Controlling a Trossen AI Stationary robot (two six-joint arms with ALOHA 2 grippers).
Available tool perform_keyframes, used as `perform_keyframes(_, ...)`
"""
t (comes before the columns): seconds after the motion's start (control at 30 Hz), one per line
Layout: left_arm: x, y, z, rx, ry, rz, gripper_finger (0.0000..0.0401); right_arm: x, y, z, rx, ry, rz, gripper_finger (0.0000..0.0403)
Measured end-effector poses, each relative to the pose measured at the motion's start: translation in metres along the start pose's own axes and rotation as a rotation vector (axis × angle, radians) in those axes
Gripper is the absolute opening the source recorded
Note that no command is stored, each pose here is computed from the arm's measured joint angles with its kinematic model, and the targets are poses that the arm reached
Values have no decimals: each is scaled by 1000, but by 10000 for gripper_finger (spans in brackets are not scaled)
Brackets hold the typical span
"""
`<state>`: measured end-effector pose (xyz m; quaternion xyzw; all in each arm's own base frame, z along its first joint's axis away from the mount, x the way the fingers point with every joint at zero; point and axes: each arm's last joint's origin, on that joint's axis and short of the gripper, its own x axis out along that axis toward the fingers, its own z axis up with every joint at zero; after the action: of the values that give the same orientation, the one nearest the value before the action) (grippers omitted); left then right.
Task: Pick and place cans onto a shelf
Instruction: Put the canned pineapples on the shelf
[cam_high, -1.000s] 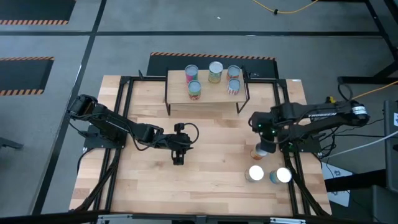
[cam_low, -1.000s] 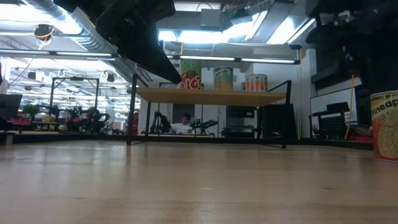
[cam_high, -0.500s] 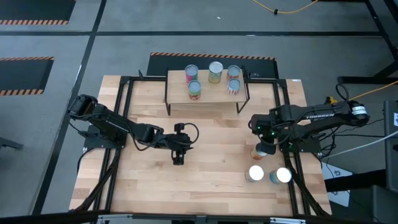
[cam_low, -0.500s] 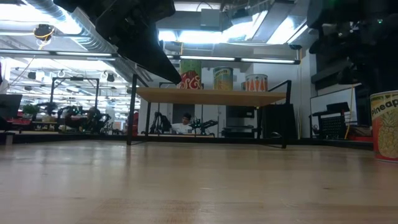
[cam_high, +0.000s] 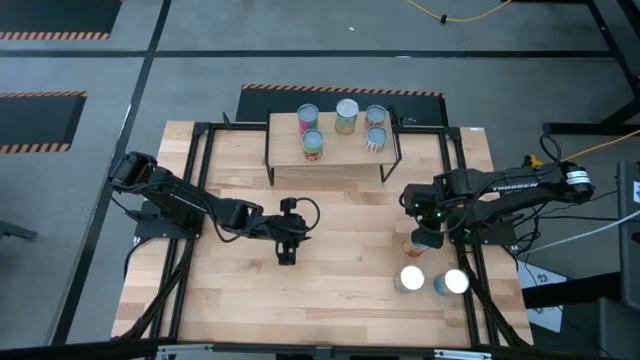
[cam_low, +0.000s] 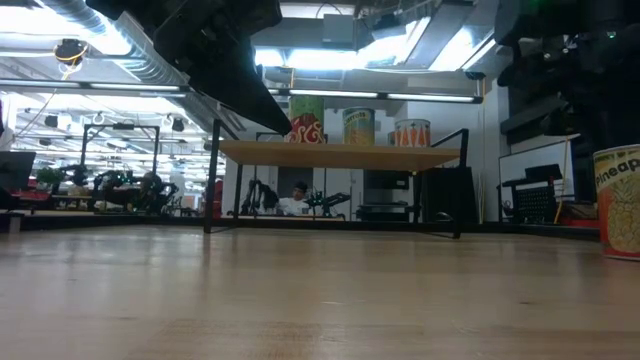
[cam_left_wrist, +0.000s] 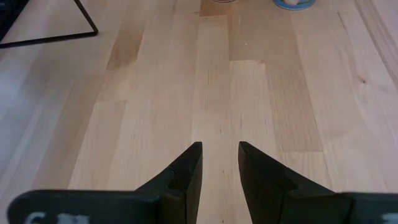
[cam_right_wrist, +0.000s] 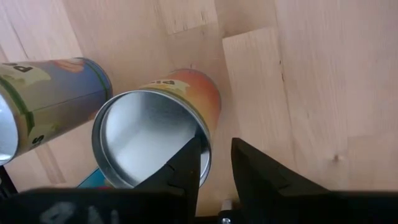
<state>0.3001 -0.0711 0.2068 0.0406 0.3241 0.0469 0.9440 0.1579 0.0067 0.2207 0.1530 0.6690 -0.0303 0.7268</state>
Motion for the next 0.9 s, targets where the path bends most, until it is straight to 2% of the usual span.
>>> perform_keyframes(0.3,0,0,0,0,0,0,96,0,0,0,-3,1,2,88)
perform_keyframes(0.77,0,0,0,0,0,0,96,0,0,0,-7,-1,2,8)
perform_keyframes(0.9,0,0,0,0,0,0,96,0,0,0,-5,-1,2,8)
